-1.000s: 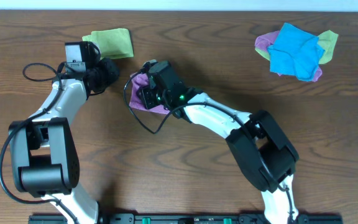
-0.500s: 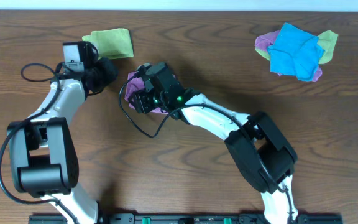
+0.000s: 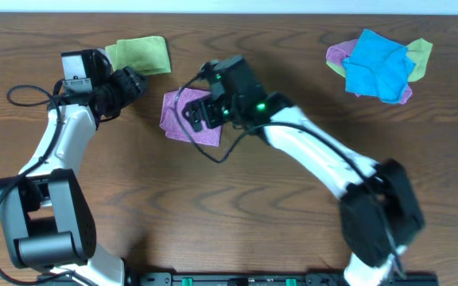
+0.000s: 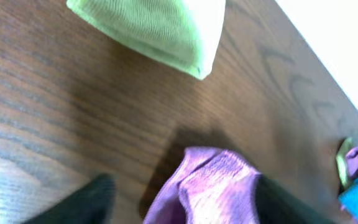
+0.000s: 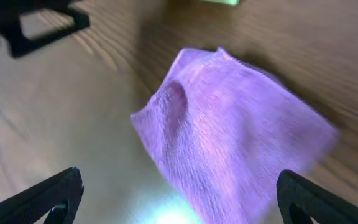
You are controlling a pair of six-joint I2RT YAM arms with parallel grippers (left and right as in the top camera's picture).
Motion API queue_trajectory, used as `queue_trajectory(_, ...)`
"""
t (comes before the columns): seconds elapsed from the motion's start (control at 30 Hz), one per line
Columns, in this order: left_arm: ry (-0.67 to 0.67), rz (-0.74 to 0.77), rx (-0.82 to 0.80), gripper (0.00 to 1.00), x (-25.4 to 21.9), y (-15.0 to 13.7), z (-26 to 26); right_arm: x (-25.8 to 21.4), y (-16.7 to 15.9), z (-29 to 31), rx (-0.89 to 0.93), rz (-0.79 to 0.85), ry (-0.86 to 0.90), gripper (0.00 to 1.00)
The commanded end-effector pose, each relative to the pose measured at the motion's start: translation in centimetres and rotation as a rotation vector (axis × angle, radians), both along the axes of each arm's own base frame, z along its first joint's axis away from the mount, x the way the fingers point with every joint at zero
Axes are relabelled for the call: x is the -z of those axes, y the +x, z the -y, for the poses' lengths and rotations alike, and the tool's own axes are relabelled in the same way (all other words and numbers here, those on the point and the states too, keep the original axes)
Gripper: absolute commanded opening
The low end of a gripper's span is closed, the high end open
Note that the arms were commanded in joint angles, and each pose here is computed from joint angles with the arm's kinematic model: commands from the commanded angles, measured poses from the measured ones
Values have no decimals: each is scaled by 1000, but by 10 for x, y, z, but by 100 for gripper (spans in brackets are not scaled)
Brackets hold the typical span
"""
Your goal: Fold the cloth
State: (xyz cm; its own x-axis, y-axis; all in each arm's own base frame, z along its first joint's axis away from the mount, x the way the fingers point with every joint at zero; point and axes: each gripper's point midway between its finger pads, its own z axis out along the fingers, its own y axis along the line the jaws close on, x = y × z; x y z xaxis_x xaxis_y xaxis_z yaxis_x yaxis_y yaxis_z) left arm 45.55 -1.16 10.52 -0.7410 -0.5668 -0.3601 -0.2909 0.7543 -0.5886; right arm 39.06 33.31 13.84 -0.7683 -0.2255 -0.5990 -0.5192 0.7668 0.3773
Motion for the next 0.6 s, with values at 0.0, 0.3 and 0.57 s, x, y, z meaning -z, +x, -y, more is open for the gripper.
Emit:
queue_trajectory(0.0,-32,8,24,95,-15,-3,6,-46,2,28,17,63,6,99)
queue_trajectory(0.3,-137,-167,18,95,1,-35,20,-69,-54,157,70,-21,-218,99)
queue_trajectory(0.57,-159,-290,15,95,14,-60,29,-60,-119,226,236,29,-174,99)
